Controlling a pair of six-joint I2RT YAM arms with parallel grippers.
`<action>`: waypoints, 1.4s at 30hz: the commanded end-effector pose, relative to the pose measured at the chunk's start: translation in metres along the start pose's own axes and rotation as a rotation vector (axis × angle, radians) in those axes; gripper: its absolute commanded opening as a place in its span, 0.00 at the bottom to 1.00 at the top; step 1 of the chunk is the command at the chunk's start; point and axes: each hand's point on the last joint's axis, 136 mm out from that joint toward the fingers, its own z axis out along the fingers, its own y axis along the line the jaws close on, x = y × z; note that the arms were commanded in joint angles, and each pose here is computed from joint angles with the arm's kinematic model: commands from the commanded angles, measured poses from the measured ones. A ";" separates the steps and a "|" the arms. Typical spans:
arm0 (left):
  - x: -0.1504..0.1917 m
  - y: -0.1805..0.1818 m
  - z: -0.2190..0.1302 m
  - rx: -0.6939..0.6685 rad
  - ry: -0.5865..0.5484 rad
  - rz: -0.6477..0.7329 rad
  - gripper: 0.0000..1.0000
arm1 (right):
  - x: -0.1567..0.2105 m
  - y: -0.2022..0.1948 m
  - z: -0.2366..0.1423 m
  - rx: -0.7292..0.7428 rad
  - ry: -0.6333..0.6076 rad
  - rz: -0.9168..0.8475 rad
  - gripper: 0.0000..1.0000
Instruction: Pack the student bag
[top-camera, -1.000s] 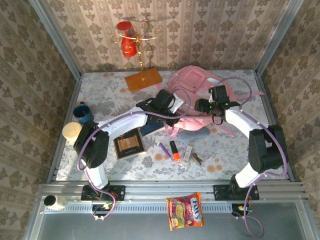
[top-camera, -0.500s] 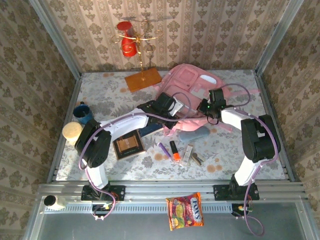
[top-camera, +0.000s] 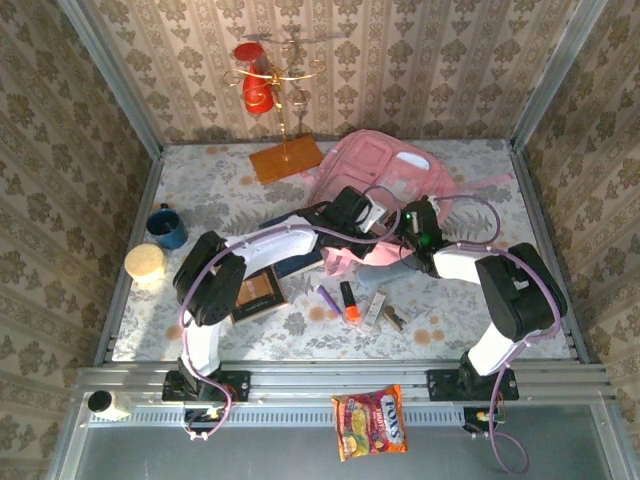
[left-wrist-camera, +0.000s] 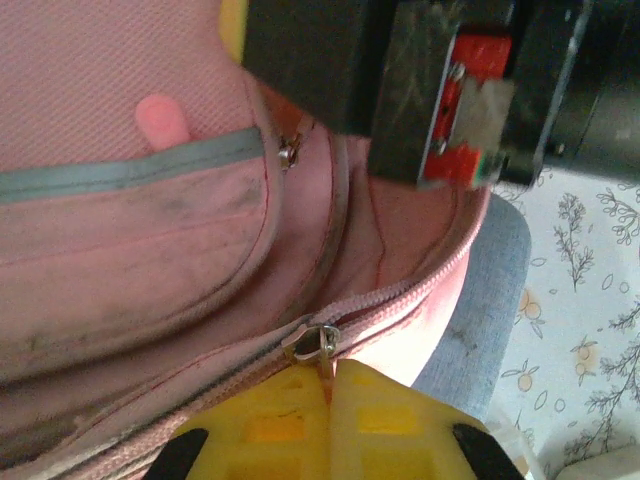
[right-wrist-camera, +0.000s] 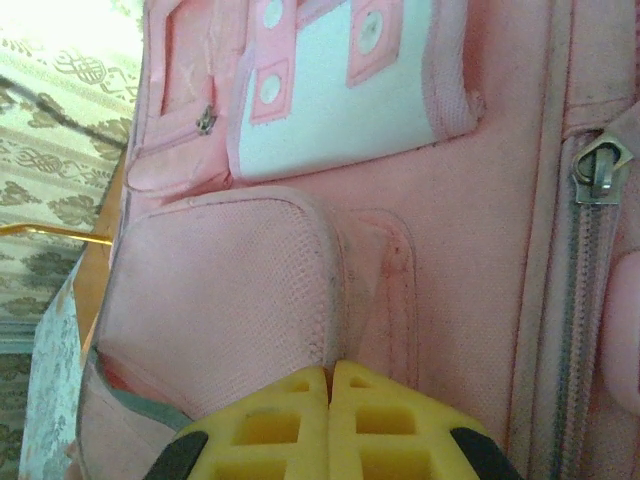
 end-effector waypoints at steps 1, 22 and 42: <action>-0.022 -0.018 -0.008 0.049 -0.057 0.009 0.00 | -0.010 0.020 -0.011 -0.060 -0.057 0.031 0.00; 0.030 0.093 -0.074 -0.180 -0.064 -0.111 0.00 | -0.033 0.012 -0.035 -0.061 0.073 -0.448 0.10; -0.007 0.051 -0.098 -0.037 -0.132 -0.037 0.00 | 0.086 0.053 -0.058 -0.292 0.334 -1.056 0.85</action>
